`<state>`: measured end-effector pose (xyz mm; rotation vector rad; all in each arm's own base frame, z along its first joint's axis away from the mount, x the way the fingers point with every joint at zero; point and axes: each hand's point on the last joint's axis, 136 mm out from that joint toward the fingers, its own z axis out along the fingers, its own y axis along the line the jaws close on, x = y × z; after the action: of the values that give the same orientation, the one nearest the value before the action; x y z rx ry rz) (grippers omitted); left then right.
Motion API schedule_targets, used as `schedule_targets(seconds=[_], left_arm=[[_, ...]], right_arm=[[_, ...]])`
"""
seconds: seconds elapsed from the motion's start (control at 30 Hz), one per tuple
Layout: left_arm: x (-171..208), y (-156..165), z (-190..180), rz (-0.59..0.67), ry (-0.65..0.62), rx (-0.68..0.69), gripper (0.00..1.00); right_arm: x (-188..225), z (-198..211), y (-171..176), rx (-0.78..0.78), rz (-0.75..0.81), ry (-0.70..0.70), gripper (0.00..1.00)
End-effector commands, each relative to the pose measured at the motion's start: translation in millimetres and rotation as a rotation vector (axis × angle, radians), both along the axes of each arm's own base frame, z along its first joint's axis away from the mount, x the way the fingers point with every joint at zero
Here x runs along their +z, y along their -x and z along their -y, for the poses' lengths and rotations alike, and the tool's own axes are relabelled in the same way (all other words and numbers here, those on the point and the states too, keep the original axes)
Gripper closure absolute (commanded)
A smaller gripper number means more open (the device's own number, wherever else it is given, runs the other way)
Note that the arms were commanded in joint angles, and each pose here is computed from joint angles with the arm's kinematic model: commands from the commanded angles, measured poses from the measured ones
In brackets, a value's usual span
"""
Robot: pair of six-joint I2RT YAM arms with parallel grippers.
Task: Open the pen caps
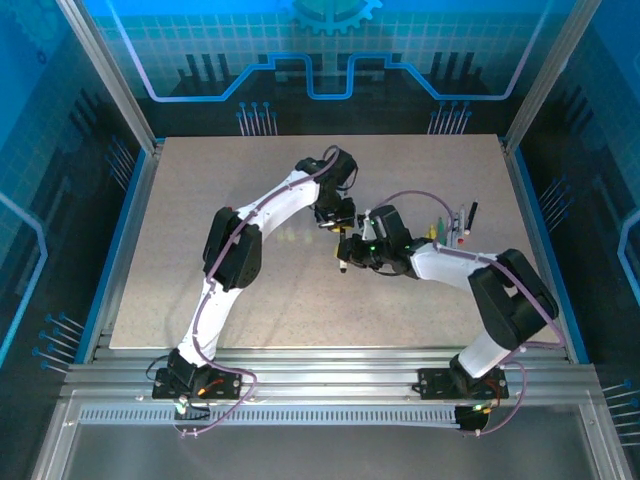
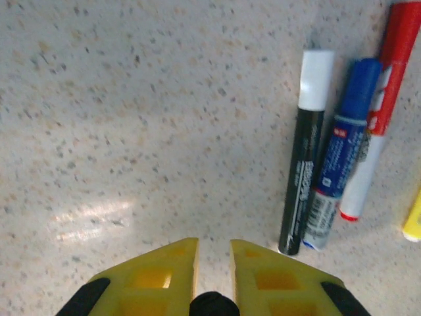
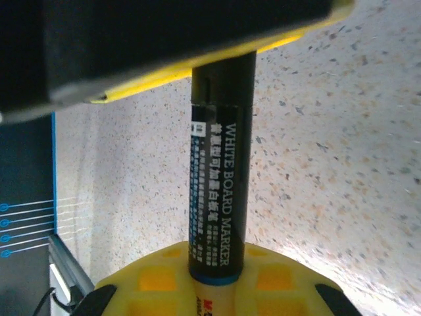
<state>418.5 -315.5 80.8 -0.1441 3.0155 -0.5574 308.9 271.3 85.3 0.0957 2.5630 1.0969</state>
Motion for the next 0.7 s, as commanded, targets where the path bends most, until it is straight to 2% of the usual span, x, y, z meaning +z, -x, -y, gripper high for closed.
schedule_targets(seconds=[0.0,0.37,0.43,0.53,0.67], left_arm=[[11,-77,-32,0.184,-0.017,0.146,1.00],[24,-103,-28,0.241,0.006,0.189,1.00],[24,-112,-27,0.250,0.015,0.203,1.00],[30,-128,-34,0.269,0.039,0.240,1.00],[42,-136,-42,0.295,0.050,0.260,1.00]], right_arm=[[-16,-4,92,0.244,-0.152,0.073,1.00],[-9,-9,124,0.315,-0.202,0.082,1.00],[-6,-15,137,0.348,-0.211,0.058,1.00],[5,-23,174,0.433,-0.230,0.017,1.00],[23,-7,201,0.442,-0.199,0.005,1.00]])
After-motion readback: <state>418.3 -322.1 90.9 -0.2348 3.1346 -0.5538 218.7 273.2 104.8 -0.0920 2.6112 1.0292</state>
